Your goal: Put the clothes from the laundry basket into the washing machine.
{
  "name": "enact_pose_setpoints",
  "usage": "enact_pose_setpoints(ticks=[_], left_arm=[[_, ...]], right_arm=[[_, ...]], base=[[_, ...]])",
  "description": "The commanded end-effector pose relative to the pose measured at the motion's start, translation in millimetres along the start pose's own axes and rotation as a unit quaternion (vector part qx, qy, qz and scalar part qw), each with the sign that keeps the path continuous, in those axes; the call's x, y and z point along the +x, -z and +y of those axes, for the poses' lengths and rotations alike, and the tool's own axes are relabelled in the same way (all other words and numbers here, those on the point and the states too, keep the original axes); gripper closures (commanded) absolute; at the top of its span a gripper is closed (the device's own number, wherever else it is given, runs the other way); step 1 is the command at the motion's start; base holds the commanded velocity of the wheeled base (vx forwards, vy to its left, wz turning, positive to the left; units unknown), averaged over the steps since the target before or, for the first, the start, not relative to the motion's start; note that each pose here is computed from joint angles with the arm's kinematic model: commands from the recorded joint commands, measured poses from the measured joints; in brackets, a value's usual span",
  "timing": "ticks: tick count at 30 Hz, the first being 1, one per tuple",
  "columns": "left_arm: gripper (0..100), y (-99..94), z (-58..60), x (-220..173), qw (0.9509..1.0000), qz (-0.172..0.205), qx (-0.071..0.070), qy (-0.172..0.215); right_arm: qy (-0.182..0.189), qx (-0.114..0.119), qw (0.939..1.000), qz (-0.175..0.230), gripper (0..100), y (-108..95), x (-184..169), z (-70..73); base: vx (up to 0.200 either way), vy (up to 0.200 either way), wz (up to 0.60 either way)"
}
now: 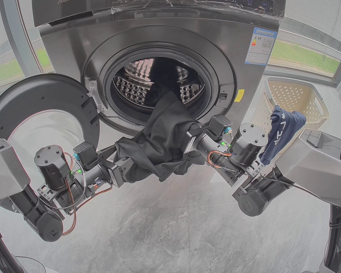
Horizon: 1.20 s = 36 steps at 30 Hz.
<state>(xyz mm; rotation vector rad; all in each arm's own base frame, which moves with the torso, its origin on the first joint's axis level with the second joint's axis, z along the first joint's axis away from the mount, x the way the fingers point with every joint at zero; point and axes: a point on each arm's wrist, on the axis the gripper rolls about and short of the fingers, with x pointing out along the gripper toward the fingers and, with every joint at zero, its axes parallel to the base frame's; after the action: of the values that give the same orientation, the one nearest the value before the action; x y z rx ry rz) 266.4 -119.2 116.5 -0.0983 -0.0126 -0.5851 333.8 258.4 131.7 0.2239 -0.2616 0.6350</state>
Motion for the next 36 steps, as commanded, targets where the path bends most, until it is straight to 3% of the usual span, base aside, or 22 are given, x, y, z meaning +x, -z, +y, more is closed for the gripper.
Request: enact_pose_setpoints(ticks=[1, 8, 16, 20, 26, 30, 36], left_arm=[[0, 28.7, -0.9, -17, 0.9971, 0.072, -0.009, 0.021], [0, 55.7, -5.5, -37, 0.9859, 0.145, 0.033, 0.076], [0, 67.1, -11.9, -44, 0.9799, 0.176, 0.030, 0.089], [0, 58.6, -16.8, -35, 0.9832, 0.148, 0.039, 0.100], [0, 38.0, -27.1, 5, 0.9893, 0.069, 0.051, 0.118], [0, 37.6, -35.3, 27, 0.9892, 0.045, 0.054, 0.129], [0, 47.1, -31.0, 64, 0.9942, 0.020, 0.049, 0.094]], right_arm=[[0.001, 0.001, 0.9999, -0.010, 100, -7, 1, -1.0], [-0.003, 0.004, 0.9998, -0.017, 100, -11, 2, 2.2], [-0.002, 0.008, 0.9996, -0.027, 100, -16, 4, 1.5], [-0.004, 0.008, 0.9996, -0.025, 100, -15, 4, 3.3], [-0.010, 0.006, 0.9998, -0.019, 100, -12, 3, 8.8], [-0.015, 0.008, 0.9996, -0.023, 100, -14, 4, 13.1], [-0.023, 0.011, 0.9995, -0.021, 100, -13, 2, 20.6]], base=[[0.000, 0.000, 0.00], [0.000, 0.000, 0.00], [0.000, 0.000, 0.00], [0.000, 0.000, 0.00], [0.000, 0.000, 0.00], [0.000, 0.000, 0.00], [0.000, 0.000, 0.00]])
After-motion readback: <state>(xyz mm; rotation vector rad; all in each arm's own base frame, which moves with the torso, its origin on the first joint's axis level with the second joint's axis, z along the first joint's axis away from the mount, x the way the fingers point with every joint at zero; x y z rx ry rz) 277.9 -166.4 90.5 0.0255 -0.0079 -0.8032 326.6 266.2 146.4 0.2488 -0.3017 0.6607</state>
